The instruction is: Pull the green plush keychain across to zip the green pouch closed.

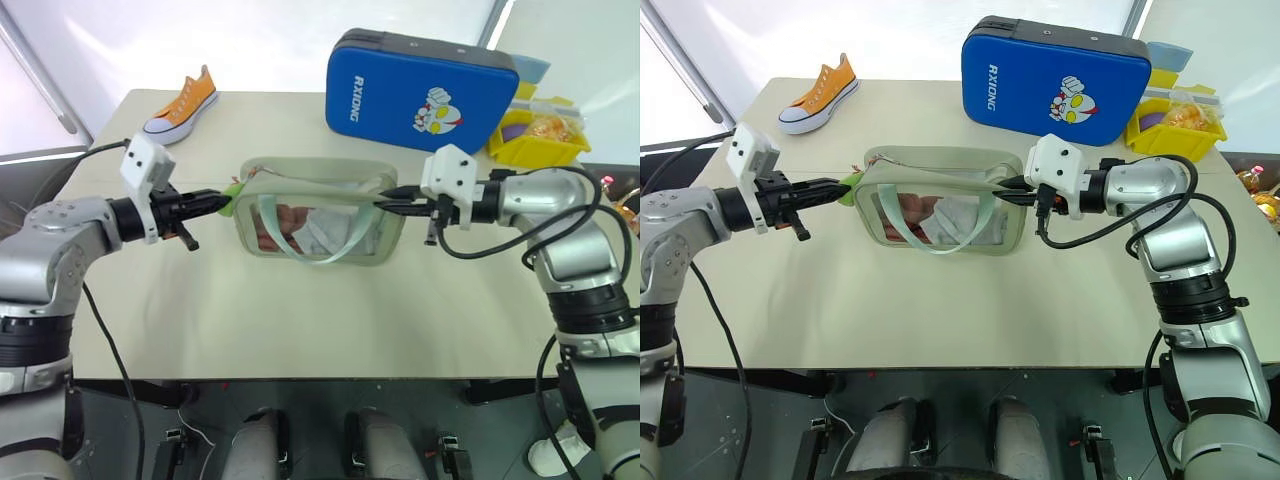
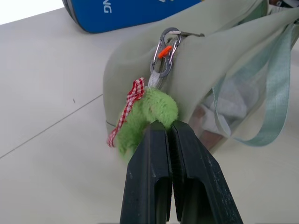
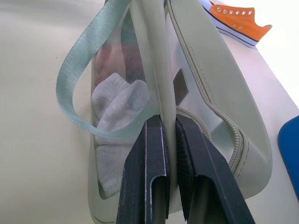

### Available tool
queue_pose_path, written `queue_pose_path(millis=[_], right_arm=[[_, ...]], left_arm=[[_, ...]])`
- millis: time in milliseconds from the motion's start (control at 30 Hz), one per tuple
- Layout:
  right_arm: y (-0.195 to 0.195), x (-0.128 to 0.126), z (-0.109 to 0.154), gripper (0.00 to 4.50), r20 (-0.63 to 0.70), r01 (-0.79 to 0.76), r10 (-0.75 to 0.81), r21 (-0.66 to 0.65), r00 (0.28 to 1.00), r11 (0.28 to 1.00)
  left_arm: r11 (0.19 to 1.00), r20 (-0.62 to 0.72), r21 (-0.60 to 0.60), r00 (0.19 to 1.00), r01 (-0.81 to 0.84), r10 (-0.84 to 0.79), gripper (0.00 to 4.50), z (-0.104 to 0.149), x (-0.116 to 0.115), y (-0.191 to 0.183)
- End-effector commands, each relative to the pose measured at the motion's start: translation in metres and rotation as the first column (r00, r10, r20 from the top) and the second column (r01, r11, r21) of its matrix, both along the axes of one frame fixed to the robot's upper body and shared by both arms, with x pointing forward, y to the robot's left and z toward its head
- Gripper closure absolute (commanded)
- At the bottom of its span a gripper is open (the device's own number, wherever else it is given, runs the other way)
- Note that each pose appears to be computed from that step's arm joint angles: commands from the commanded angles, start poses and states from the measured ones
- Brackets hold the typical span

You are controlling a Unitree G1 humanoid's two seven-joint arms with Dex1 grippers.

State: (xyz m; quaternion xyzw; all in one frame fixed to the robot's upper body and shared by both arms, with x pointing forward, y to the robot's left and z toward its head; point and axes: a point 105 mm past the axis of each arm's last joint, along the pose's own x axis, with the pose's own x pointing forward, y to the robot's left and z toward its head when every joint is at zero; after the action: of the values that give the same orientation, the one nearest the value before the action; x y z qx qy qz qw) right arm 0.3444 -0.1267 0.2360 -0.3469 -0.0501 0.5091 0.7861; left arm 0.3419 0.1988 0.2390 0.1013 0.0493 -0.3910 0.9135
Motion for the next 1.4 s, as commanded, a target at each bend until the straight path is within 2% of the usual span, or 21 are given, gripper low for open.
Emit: queue_pose_path(millis=[33,100,167,300,400,533,633,733,833,967,1100,1200,1300,1400], right_arm=[[0.004,-0.004,0.014,4.39,0.070,-0.021,0.020,0.011,0.997,1.000],[0.005,-0.003,0.014,4.39,0.075,-0.019,0.017,0.015,0.997,1.000],[0.007,-0.003,0.014,4.39,0.081,-0.019,0.018,0.017,0.997,1.000],[0.009,-0.002,0.012,4.39,0.081,-0.018,0.016,0.020,0.997,1.000],[0.009,-0.002,0.012,4.39,0.081,-0.015,0.013,0.022,0.997,1.000],[0.010,-0.001,0.012,4.39,0.081,-0.009,0.006,0.035,0.997,0.999],[0.010,-0.001,0.012,4.39,0.080,-0.006,0.003,0.038,0.997,0.999],[0.009,-0.001,0.011,4.39,0.078,-0.002,-0.001,0.038,0.997,0.999],[0.006,0.000,0.011,4.39,0.077,0.003,-0.005,0.034,0.997,0.999],[0.007,0.002,0.013,4.39,0.079,0.000,-0.003,0.038,0.997,0.999],[0.011,0.002,0.010,4.39,0.068,-0.013,0.010,0.039,0.998,0.999],[0.013,0.001,0.009,4.39,0.064,-0.021,0.018,0.038,0.998,0.999],[0.014,0.000,0.009,4.39,0.061,-0.028,0.026,0.035,0.998,0.999],[0.014,0.000,0.009,4.39,0.060,-0.027,0.025,0.034,0.998,0.999]], left_arm=[[0.999,0.152,-0.005,0.988,0.038,-0.037,4.47,0.052,-0.003,-0.006],[0.995,0.183,0.021,0.978,0.096,-0.098,4.47,0.062,-0.005,-0.021],[0.986,0.199,0.069,0.966,0.152,-0.163,4.47,0.062,-0.006,-0.040],[0.955,0.222,0.178,0.936,0.238,-0.274,4.47,0.051,-0.008,-0.075],[0.935,0.222,0.250,0.925,0.252,-0.308,4.47,0.041,-0.003,-0.082],[0.929,0.243,0.289,0.921,0.231,-0.304,3.06,0.042,0.004,-0.076],[0.933,0.259,0.292,0.922,0.209,-0.288,1.49,0.052,0.004,-0.069],[0.909,0.213,0.347,0.924,0.231,-0.317,0.05,0.048,-0.008,-0.056],[0.900,0.158,0.380,0.944,0.212,-0.288,0.05,0.037,-0.014,-0.035],[0.927,0.145,0.355,0.972,0.125,-0.187,0.05,0.016,-0.004,-0.017],[0.955,0.177,0.290,0.977,0.063,-0.118,0.05,0.002,0.012,-0.022],[0.954,0.175,0.290,0.975,0.081,-0.136,0.05,-0.007,0.014,-0.027],[0.958,0.171,0.272,0.975,0.093,-0.143,0.83,-0.009,0.014,-0.027],[0.959,0.170,0.267,0.974,0.099,-0.148,2.33,-0.007,0.013,-0.026]])
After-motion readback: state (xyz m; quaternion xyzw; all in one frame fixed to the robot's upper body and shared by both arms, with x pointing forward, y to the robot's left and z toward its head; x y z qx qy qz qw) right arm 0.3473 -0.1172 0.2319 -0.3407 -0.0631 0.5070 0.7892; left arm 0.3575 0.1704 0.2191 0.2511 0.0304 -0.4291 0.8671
